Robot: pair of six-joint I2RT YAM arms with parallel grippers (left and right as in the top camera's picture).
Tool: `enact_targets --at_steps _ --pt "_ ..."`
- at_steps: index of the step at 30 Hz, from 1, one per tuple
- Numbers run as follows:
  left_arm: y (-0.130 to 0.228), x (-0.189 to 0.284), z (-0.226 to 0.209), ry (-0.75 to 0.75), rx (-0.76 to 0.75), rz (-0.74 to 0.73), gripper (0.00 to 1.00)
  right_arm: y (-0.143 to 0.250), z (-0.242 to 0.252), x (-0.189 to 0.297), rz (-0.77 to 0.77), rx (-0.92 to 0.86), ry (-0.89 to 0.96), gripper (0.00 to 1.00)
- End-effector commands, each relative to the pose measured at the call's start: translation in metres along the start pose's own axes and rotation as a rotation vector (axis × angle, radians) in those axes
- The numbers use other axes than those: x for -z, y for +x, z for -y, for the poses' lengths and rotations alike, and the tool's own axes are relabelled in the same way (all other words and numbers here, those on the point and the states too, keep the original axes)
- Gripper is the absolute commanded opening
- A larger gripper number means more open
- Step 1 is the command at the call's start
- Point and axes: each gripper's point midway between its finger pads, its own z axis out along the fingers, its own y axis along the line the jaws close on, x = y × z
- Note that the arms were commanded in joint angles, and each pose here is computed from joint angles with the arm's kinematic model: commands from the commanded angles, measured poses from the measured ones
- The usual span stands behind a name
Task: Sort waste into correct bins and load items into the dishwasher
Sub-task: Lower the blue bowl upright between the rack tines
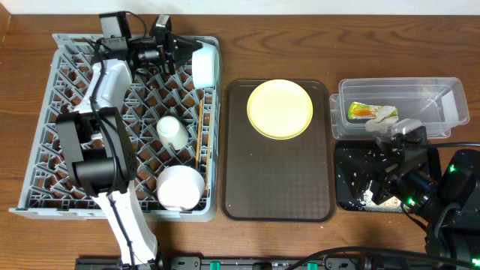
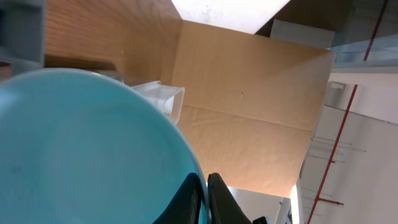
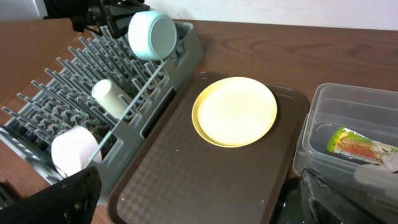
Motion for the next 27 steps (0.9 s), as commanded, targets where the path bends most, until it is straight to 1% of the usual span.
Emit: enact_targets --at_steps 1,10,17,20,21,26,27 --pt "-0.007 -0.001 -0.017 -0.022 0.039 0.023 0.08 -0.003 -0.003 0.002 0.007 0.02 -0.005 0.99" --pt "-0.013 0.008 -0.019 -0.024 0.025 0.05 0.08 -0.003 -0.003 0.002 0.007 0.02 -0.005 0.99" --pt "-0.02 0.027 -0.019 -0.018 -0.005 0.086 0.08 -0.003 -0.003 0.002 0.007 0.02 -0.005 0.99" --pt "-0.023 0.035 -0.019 -0.018 -0.023 0.103 0.1 -0.003 -0.004 0.002 0.007 0.02 -0.005 0.99" --pt "-0.023 0.036 -0.019 -0.017 -0.031 0.106 0.13 -0.003 -0.004 0.002 0.007 0.02 -0.005 0.99" --pt "-0.025 0.045 -0.022 -0.02 -0.037 0.121 0.14 0.001 -0.004 0.002 -0.009 0.008 -0.006 0.99" --pt "-0.025 0.047 -0.023 -0.022 -0.044 0.125 0.17 0.003 -0.004 0.002 -0.015 0.004 -0.006 0.99"
